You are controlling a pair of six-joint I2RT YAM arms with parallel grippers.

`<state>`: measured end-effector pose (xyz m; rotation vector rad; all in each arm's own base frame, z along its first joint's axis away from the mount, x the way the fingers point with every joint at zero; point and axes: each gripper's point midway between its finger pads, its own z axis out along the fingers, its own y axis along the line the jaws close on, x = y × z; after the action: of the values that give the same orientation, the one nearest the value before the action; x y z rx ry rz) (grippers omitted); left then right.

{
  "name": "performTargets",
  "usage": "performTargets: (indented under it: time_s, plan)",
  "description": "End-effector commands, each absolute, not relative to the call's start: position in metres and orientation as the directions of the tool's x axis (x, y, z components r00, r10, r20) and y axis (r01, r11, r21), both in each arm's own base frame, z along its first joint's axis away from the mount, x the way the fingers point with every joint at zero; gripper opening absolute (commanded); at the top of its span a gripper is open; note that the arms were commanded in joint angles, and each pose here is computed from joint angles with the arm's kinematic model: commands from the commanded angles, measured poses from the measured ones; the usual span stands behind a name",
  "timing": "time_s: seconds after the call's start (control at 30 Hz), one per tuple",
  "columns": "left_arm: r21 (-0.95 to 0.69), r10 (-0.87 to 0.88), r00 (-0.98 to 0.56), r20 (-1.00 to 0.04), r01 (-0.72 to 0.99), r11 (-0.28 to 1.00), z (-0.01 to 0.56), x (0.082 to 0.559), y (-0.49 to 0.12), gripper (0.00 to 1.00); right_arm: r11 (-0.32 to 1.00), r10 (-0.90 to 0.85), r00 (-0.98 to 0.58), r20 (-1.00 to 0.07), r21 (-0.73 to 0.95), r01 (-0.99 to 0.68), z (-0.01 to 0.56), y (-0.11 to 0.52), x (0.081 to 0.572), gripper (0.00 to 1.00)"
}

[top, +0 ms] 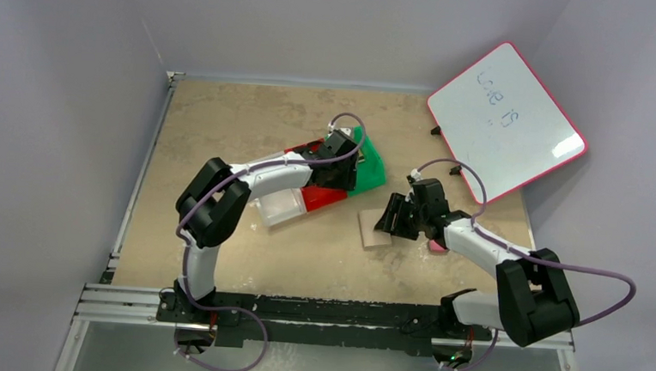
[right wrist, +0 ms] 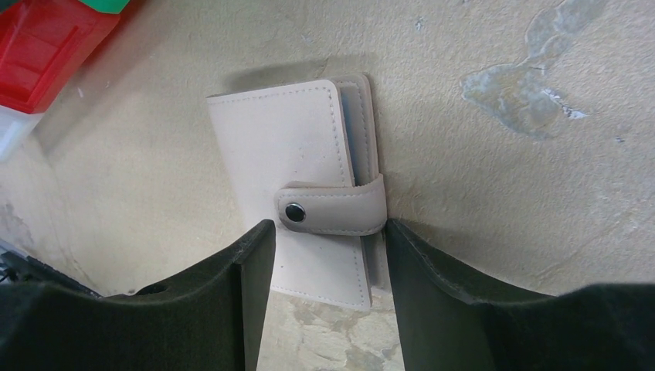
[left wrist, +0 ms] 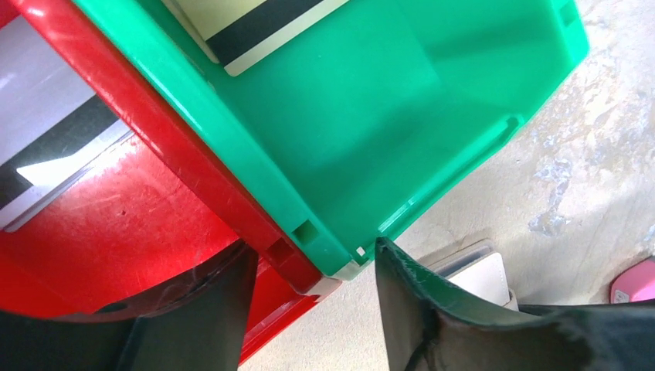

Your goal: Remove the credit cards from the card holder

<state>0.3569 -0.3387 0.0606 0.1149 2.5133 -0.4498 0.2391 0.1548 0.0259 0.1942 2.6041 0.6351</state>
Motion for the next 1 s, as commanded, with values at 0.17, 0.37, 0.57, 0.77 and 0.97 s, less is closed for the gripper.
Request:
performTargets:
  time_s: [0.17,0.37,0.57,0.77,0.97]
  plan:
    - [-0.333,-0.218,-0.74,-0.636,0.008,0.943,0.089,0.385,-0.336,0.64,0.876,0.239,-0.895,-0.376,0.481,0.032,0.023,0.16,0.235,0.58]
    - [-0.382,-0.368,-0.691,-0.622,-0.143,0.913,0.089,0.4,-0.337,0.64,0.879,0.241,-0.89,-0.387,0.475,0.032,0.025,0.159,0.237,0.58]
    - [-0.359,-0.401,-0.675,-0.619,-0.212,0.909,0.079,0.401,-0.331,0.63,0.881,0.243,-0.887,-0.394,0.473,0.031,0.025,0.158,0.238,0.59]
    - [-0.267,-0.274,-0.732,-0.624,-0.13,0.955,0.066,0.387,-0.34,0.57,0.884,0.247,-0.881,-0.403,0.466,0.034,0.027,0.157,0.24,0.59]
    - [-0.174,-0.116,-0.771,-0.627,-0.007,0.985,0.061,0.371,-0.35,0.52,0.883,0.251,-0.88,-0.403,0.468,0.038,0.028,0.157,0.24,0.59]
